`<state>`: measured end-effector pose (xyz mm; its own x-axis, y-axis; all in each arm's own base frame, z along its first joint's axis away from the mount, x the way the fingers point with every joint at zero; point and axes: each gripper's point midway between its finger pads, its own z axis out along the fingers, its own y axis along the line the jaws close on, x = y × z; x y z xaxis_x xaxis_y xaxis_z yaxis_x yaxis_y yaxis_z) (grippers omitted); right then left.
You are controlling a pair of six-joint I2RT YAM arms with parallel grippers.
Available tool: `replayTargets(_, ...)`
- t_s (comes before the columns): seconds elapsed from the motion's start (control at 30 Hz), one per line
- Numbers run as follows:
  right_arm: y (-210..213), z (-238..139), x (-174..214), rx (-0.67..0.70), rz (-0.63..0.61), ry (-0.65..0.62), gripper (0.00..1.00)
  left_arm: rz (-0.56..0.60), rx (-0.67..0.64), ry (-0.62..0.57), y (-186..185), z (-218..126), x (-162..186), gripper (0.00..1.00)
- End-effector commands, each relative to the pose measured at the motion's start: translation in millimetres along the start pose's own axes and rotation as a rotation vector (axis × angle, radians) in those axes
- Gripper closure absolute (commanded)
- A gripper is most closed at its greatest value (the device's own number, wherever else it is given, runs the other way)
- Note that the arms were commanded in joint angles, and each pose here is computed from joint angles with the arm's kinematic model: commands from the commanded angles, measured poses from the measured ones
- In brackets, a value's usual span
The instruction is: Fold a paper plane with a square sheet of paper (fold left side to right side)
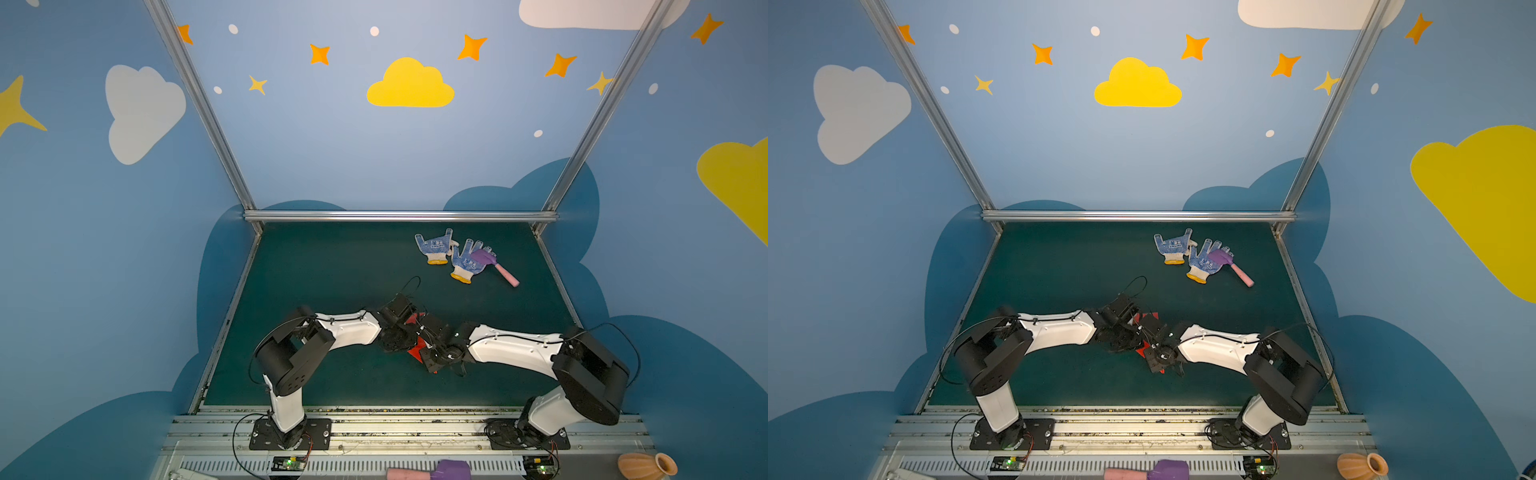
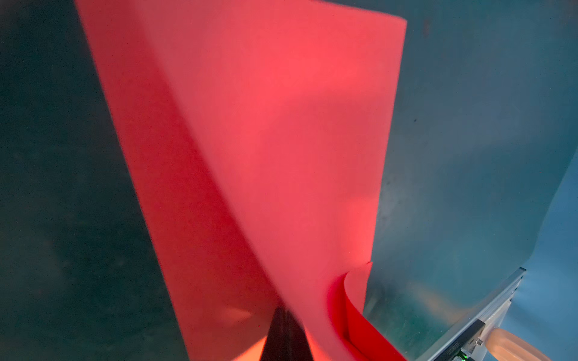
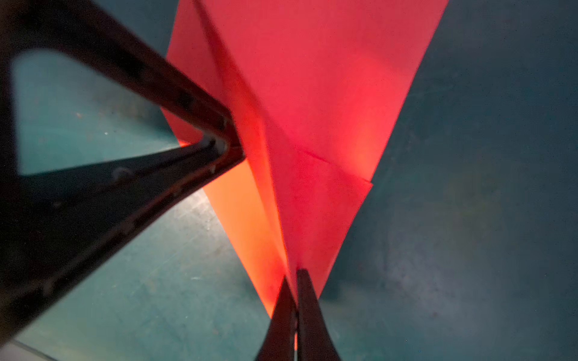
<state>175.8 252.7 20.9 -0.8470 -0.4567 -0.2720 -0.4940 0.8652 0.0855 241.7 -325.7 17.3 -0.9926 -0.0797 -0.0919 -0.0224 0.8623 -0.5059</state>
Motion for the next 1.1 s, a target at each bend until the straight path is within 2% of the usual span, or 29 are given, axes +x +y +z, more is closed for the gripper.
replayTargets(0.0,8,4,1,-0.049,0.017,0.007,1.0,-0.011,-0.069,0.05,19,12,12,0.96)
replayTargets(0.3,4,10,2,-0.281,0.222,0.018,1.0,-0.012,-0.072,0.05,21,12,14,0.97)
replayTargets(0.6,-7,22,20,-0.439,0.392,0.135,1.0,-0.013,-0.066,0.049,21,11,15,0.96)
replayTargets(0.77,-15,33,35,-0.446,0.461,0.217,1.0,-0.002,-0.066,0.042,21,8,13,0.97)
replayTargets(1.07,-28,45,53,-0.404,0.524,0.31,1.0,0.126,0.008,-0.02,-8,-19,-2,0.97)
